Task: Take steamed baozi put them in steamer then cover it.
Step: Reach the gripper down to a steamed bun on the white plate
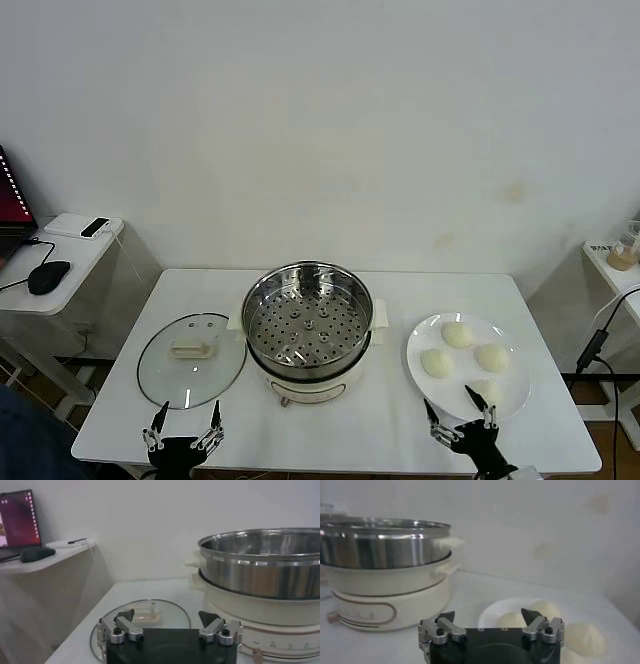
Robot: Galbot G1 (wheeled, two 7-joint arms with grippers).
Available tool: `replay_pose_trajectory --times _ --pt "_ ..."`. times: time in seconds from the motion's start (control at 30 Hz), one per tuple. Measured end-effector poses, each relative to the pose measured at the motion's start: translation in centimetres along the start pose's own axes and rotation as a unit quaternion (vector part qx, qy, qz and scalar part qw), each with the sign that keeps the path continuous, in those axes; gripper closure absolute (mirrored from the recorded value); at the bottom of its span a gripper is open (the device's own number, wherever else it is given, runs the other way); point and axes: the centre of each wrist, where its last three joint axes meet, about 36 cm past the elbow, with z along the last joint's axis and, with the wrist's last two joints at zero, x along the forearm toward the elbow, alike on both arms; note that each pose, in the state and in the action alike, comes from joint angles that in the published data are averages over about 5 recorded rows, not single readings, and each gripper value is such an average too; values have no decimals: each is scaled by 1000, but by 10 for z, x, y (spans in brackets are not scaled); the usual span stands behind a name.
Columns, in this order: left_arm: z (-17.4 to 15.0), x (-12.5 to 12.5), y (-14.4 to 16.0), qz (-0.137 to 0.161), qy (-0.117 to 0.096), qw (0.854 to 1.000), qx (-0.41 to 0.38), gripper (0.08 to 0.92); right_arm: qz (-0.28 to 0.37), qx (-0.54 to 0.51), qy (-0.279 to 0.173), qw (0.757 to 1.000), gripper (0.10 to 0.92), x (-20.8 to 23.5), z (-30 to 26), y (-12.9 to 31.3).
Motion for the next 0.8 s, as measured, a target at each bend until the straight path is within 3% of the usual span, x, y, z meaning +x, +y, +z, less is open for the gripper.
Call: replay_pose_trajectory --times 0.37,0.57,0.8 --pt "-11 -7 4 12 -10 999 -40 177 6 208 31 978 200 -31 -30 -82" --pt "-12 -9 6 14 -12 998 -58 177 -33 325 54 944 200 -65 -61 -133" --pt "-13 -11 7 14 -11 997 -72 177 -124 426 90 892 200 -119 -104 -180"
